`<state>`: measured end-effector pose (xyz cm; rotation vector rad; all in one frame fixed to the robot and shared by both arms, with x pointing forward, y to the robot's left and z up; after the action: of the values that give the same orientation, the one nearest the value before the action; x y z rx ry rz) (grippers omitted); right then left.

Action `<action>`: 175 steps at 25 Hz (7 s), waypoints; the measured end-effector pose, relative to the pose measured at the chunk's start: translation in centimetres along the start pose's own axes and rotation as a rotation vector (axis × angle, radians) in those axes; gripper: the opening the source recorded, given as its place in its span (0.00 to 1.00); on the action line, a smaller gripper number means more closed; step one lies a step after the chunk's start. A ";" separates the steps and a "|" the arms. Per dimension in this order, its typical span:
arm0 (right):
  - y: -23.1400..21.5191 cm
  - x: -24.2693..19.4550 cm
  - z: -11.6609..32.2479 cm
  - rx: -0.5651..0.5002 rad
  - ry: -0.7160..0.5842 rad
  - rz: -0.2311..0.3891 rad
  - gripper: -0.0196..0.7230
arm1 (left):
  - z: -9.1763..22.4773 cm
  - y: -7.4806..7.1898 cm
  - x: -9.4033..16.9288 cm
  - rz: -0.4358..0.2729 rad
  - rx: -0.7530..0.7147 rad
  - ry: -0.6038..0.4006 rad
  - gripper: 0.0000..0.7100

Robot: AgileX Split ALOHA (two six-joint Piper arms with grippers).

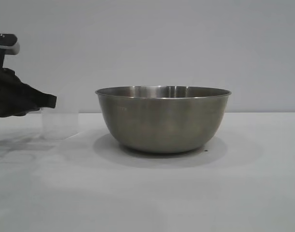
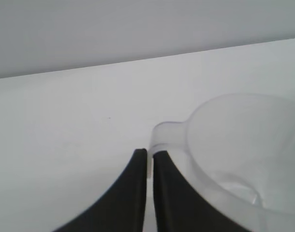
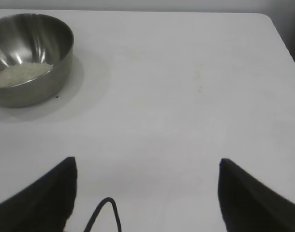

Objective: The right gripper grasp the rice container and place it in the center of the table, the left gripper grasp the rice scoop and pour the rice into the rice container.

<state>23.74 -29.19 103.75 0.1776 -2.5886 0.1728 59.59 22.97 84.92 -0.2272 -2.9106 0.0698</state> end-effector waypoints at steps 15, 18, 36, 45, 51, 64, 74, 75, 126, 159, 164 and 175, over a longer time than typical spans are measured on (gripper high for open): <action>0.0 0.0 0.0 0.000 0.000 0.000 0.77 | 1.3 0.1 3.6 0.004 0.024 0.093 0.37; 0.0 0.0 0.0 0.000 0.000 0.000 0.77 | 0.7 0.1 4.7 0.004 0.034 0.091 0.37; 0.0 0.0 0.0 0.000 0.000 0.000 0.77 | -3.3 -1.0 11.7 0.124 0.065 0.088 0.37; 0.0 0.0 0.0 0.000 0.000 0.000 0.77 | -5.0 -1.2 14.2 0.118 0.076 0.231 0.37; 0.0 0.0 0.0 0.000 0.000 0.000 0.77 | -6.6 -0.8 16.5 0.070 0.126 0.290 0.37; 0.0 0.0 0.0 0.000 0.000 0.000 0.77 | -11.2 0.3 22.9 -0.048 0.048 0.379 0.37; 0.0 0.0 0.0 0.000 0.000 0.000 0.77 | -12.4 1.1 28.6 -0.105 0.030 0.361 0.37; 0.0 0.0 0.0 0.000 0.000 0.000 0.77 | -12.3 1.2 29.1 -0.111 0.023 0.367 0.37; 0.0 0.0 0.0 0.000 0.000 0.000 0.77 | -10.9 0.0 38.2 0.066 -0.026 0.420 0.65; 0.0 0.0 0.0 0.000 0.000 0.000 0.77 | -10.7 0.1 39.5 -0.155 0.064 0.305 0.65; 0.0 0.0 0.0 0.000 0.000 0.000 0.77 | -10.7 0.1 39.5 -0.151 0.062 0.305 0.65; 0.0 0.0 0.0 0.000 0.000 0.000 0.77 | -10.7 0.1 39.5 -0.151 0.062 0.305 0.65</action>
<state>23.74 -29.19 103.75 0.1776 -2.5886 0.1728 23.92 29.68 103.79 -0.0047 -2.6070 0.0923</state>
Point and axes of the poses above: a point on each arm's last joint axis where the gripper is mounted, x pointing back along that axis away from the gripper, y along the wrist's bending axis when the last joint is at zero, z = x × y, the point moved 1 cm from there along -x, pointing out along that axis toward the gripper, and after that the axes turned 6 degrees about x, right-handed, at the moved point
